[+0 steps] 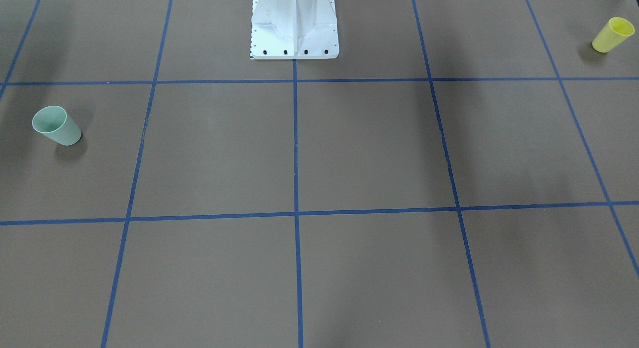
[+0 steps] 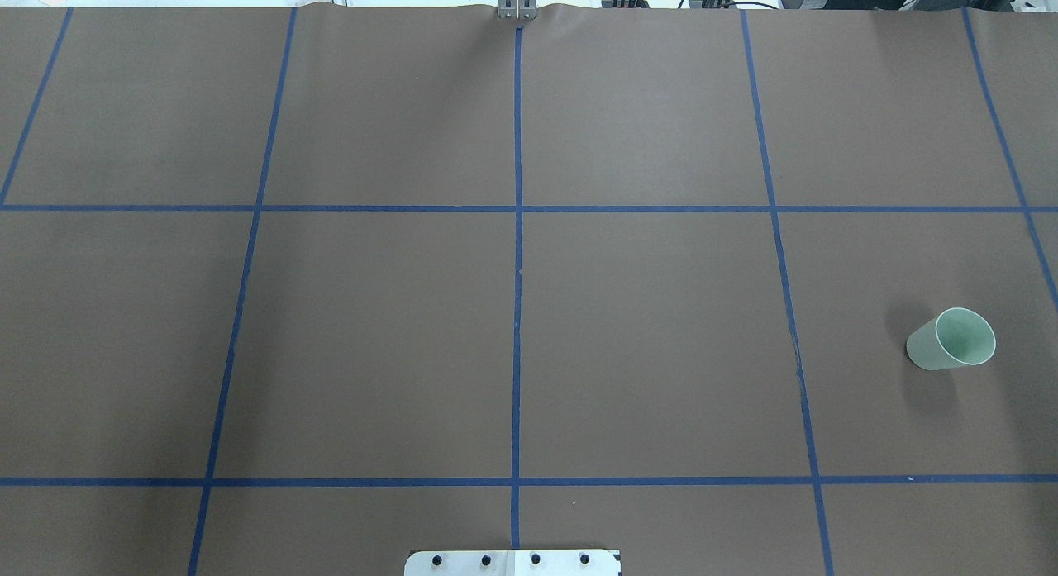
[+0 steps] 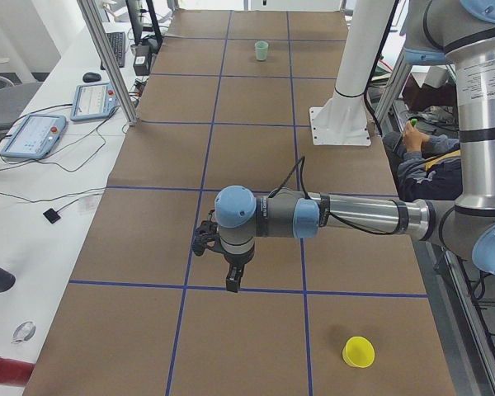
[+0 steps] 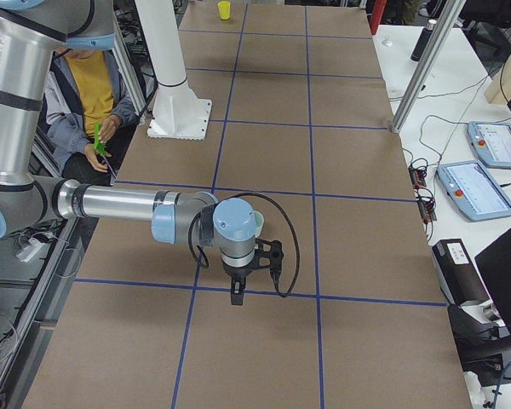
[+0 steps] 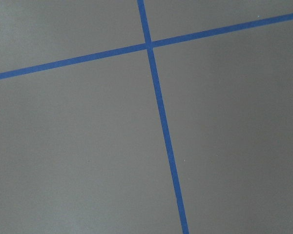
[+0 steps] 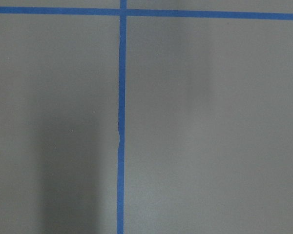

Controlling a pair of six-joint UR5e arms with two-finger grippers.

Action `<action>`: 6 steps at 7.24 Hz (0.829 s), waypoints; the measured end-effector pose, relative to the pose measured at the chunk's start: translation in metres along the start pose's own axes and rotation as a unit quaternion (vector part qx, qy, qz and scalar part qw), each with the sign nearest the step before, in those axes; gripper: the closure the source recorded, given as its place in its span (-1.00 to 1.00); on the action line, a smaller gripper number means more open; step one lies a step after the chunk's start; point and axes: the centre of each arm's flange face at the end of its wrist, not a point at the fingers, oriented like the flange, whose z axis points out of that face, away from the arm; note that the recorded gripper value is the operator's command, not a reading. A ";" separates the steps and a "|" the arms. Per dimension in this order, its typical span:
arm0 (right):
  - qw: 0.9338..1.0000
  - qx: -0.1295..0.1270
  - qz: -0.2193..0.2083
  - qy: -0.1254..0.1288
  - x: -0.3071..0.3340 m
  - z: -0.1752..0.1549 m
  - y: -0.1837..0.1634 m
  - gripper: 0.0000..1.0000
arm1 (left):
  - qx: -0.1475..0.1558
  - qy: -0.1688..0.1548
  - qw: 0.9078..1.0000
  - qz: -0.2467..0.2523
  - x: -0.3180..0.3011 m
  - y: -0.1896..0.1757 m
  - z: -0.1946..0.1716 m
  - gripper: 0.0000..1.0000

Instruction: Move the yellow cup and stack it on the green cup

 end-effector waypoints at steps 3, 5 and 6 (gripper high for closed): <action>1.000 0.000 0.000 -0.001 0.000 0.000 0.000 -1.00 | 0.004 0.002 1.000 0.017 0.017 -0.007 -0.005 -1.00; 1.000 0.001 -0.001 -0.002 0.000 0.000 0.000 -1.00 | 0.003 0.003 1.000 0.022 0.021 -0.006 -0.005 -1.00; 1.000 0.002 -0.002 -0.002 -0.001 -0.001 -0.001 -1.00 | 0.005 0.003 1.000 0.025 0.023 -0.007 -0.006 -1.00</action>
